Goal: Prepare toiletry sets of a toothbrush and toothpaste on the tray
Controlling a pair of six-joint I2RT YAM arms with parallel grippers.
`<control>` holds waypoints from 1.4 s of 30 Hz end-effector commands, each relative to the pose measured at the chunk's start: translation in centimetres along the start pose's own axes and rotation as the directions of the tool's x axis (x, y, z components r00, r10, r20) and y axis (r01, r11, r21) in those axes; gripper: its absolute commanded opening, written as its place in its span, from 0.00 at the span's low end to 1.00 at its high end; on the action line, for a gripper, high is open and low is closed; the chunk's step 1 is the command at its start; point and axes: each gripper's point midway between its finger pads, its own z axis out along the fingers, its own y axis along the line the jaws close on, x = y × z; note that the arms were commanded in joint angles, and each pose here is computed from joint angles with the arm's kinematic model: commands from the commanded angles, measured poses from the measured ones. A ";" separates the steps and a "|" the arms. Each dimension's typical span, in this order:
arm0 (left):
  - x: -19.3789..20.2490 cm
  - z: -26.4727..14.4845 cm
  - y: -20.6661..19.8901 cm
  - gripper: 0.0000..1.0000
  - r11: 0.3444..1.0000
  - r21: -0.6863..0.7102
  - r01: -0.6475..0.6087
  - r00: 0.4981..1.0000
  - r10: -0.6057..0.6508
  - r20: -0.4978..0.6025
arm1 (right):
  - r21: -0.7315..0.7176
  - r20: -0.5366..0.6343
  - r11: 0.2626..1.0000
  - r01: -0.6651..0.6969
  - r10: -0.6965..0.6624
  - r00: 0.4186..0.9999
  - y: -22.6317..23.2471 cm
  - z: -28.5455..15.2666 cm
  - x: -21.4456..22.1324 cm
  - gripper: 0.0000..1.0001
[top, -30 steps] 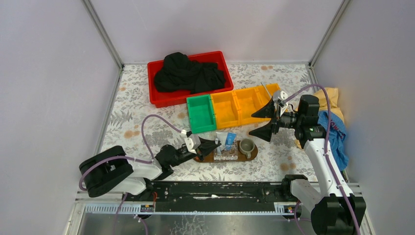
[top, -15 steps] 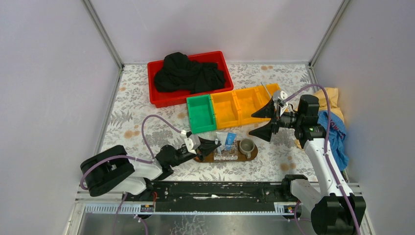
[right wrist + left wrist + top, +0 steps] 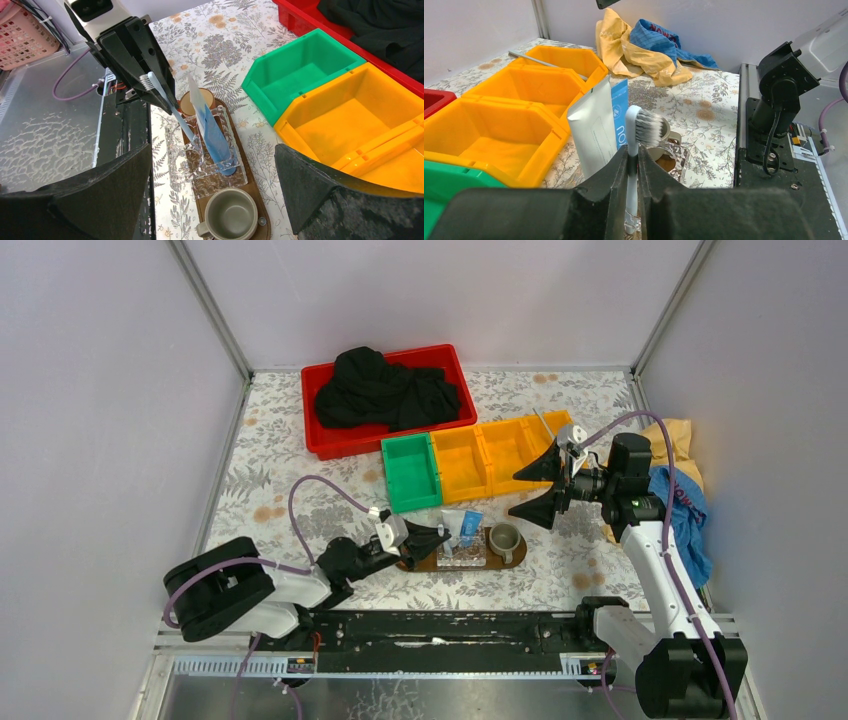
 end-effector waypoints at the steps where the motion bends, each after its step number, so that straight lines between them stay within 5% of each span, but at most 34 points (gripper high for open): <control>1: -1.2 -0.2 -0.4 0.18 0.999 0.017 -0.031 0.998 0.031 0.050 | -0.017 0.015 0.999 0.045 -0.045 0.999 0.2 -0.1 -1.2 0.99; 18: -1.0 -0.1 -0.4 0.14 0.999 0.020 -0.049 0.998 0.048 0.030 | -0.021 0.016 0.999 0.045 -0.045 0.999 0.3 -0.1 -1.2 1.00; 42: 1.5 1.4 -0.7 0.12 0.974 0.039 -0.225 0.967 0.228 -0.113 | -0.024 0.015 0.999 0.038 -0.037 0.999 0.2 -0.1 -1.1 1.00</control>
